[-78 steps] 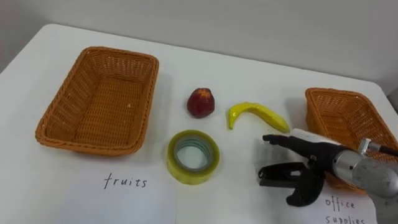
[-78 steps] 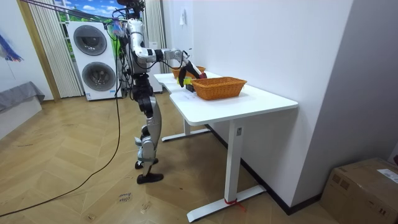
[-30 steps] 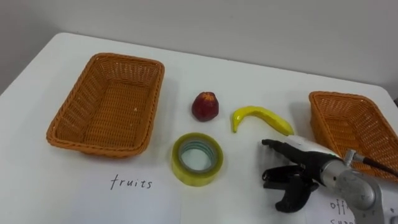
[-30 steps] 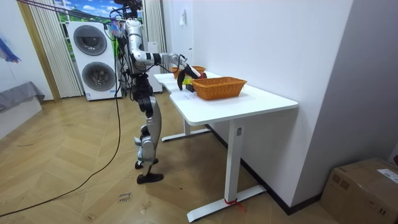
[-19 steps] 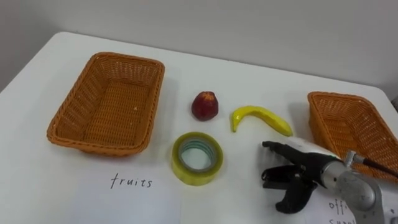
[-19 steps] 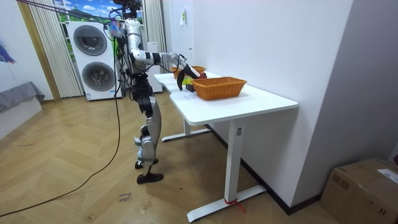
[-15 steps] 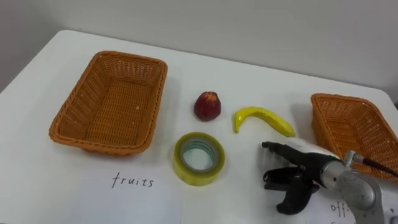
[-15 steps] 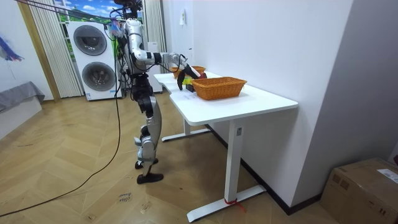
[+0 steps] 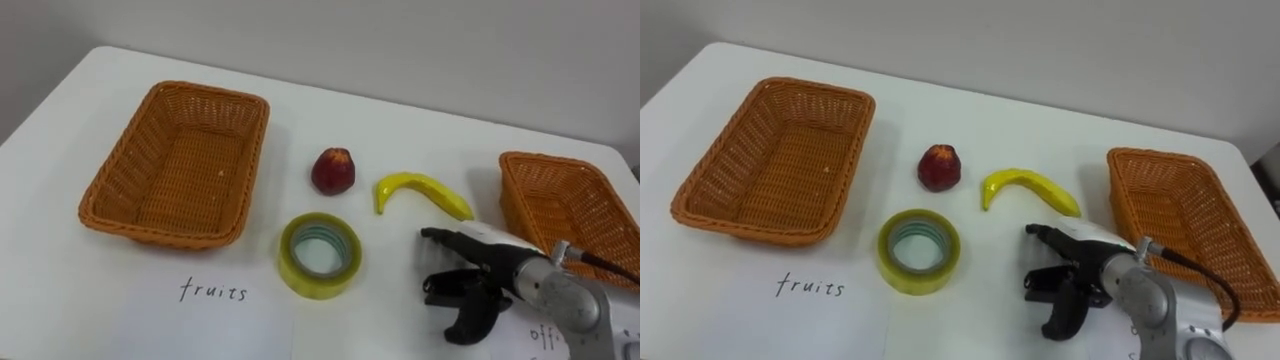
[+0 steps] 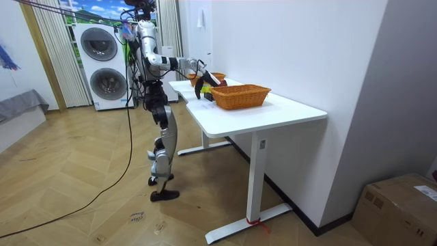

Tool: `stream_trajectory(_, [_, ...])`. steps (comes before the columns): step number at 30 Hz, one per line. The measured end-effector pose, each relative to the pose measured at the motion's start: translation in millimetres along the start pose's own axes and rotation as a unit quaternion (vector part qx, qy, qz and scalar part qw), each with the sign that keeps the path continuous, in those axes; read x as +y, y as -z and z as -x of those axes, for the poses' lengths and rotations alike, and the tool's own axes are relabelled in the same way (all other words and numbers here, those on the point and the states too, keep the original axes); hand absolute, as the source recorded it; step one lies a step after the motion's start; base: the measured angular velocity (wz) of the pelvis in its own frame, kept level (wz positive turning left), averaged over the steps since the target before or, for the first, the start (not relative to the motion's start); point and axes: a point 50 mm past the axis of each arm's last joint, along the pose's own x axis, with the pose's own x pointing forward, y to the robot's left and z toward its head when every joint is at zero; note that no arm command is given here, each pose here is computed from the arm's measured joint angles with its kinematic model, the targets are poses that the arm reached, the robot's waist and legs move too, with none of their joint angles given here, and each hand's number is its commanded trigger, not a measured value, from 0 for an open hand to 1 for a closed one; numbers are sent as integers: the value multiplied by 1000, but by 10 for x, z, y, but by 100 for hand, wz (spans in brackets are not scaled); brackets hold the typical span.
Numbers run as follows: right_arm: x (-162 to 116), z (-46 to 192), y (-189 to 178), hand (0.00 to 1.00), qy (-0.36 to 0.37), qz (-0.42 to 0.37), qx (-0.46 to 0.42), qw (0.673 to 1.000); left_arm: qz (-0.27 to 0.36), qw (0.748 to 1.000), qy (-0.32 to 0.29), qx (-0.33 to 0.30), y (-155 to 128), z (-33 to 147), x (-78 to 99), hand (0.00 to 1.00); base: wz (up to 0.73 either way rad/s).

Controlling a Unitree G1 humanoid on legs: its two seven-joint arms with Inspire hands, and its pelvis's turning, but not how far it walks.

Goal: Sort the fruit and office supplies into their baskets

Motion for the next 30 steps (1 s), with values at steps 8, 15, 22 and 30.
stream_trajectory(8, [37,-47,80,0,-6,-17,25,1000,1,1000,-8,2,-76,-4,15,0,1])
stream_trajectory(15, [29,-88,200,100,-3,-43,61,997,0,1000,-18,15,-53,0,22,0,1])
stream_trajectory(22, [32,-114,234,100,17,-43,73,996,-19,999,-22,17,-61,0,20,0,2])
stream_trajectory(30, [71,-179,269,100,75,-5,108,991,-24,999,-18,13,-83,2,-24,0,6])
